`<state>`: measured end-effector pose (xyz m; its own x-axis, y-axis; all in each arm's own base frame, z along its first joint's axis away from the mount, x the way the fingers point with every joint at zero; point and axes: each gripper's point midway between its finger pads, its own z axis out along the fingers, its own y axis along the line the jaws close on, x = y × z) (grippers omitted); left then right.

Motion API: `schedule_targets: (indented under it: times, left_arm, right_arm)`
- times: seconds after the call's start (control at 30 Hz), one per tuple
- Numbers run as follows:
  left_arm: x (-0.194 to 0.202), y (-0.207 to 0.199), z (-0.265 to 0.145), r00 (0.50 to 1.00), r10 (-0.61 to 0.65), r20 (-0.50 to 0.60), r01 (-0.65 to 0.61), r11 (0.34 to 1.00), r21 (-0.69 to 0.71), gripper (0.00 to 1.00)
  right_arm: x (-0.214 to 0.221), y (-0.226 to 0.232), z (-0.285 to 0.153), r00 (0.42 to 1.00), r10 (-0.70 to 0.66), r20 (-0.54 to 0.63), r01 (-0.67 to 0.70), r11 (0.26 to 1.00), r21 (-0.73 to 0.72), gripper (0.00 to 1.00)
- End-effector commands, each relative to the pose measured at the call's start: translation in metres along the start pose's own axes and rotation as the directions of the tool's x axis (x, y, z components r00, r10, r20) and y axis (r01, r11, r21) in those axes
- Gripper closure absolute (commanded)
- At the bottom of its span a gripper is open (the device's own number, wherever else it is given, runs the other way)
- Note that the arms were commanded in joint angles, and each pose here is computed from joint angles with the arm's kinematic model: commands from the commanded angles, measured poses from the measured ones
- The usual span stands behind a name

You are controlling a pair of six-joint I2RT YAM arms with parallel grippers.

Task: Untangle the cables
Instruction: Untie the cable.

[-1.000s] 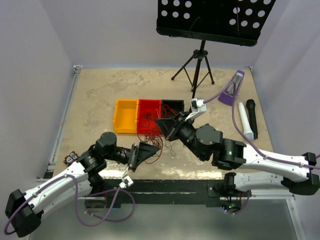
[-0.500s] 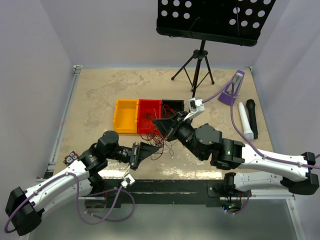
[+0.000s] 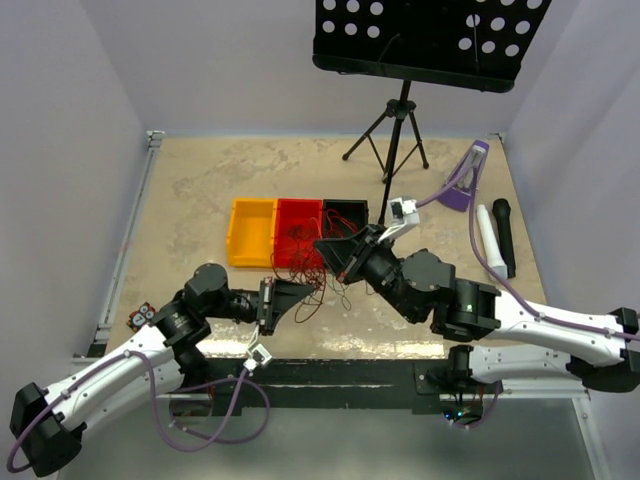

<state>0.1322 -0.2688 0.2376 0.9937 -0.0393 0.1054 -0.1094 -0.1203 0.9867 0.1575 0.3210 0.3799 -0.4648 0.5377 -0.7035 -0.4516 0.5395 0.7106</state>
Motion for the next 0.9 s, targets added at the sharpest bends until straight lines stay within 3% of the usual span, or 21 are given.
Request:
schedule_targets:
  times: [0.0, 0.23, 0.47, 0.6, 0.67, 0.87]
  left_arm:
    - [-0.002, 0.010, -0.006, 0.993, -0.116, -0.007, 0.116, 0.993, -0.013, 1.00]
    - [-0.025, -0.036, -0.017, 0.957, -0.292, -0.004, 0.289, 0.944, 0.161, 1.00]
    - [-0.035, -0.080, -0.030, 0.904, -0.419, -0.086, 0.424, 0.851, 0.311, 1.00]
    - [-0.042, -0.111, -0.042, 0.863, -0.480, -0.156, 0.499, 0.761, 0.415, 1.00]
    - [-0.050, -0.136, -0.052, 0.838, -0.507, -0.202, 0.533, 0.682, 0.500, 1.00]
    - [-0.058, -0.187, -0.079, 0.813, -0.488, -0.319, 0.563, 0.515, 0.646, 1.00]
  right_arm:
    - [-0.025, -0.010, -0.016, 0.998, 0.022, 0.061, -0.025, 0.999, 0.041, 1.00]
    - [-0.083, -0.048, -0.057, 0.978, 0.004, 0.209, -0.044, 0.982, 0.185, 1.00]
    - [-0.120, -0.081, -0.094, 0.958, -0.028, 0.287, -0.065, 0.948, 0.311, 1.00]
    - [-0.138, -0.094, -0.113, 0.945, -0.035, 0.326, -0.090, 0.928, 0.361, 1.00]
    - [-0.151, -0.098, -0.124, 0.936, -0.035, 0.351, -0.105, 0.922, 0.373, 1.00]
    - [-0.193, -0.103, -0.155, 0.904, -0.046, 0.424, -0.140, 0.907, 0.397, 1.00]
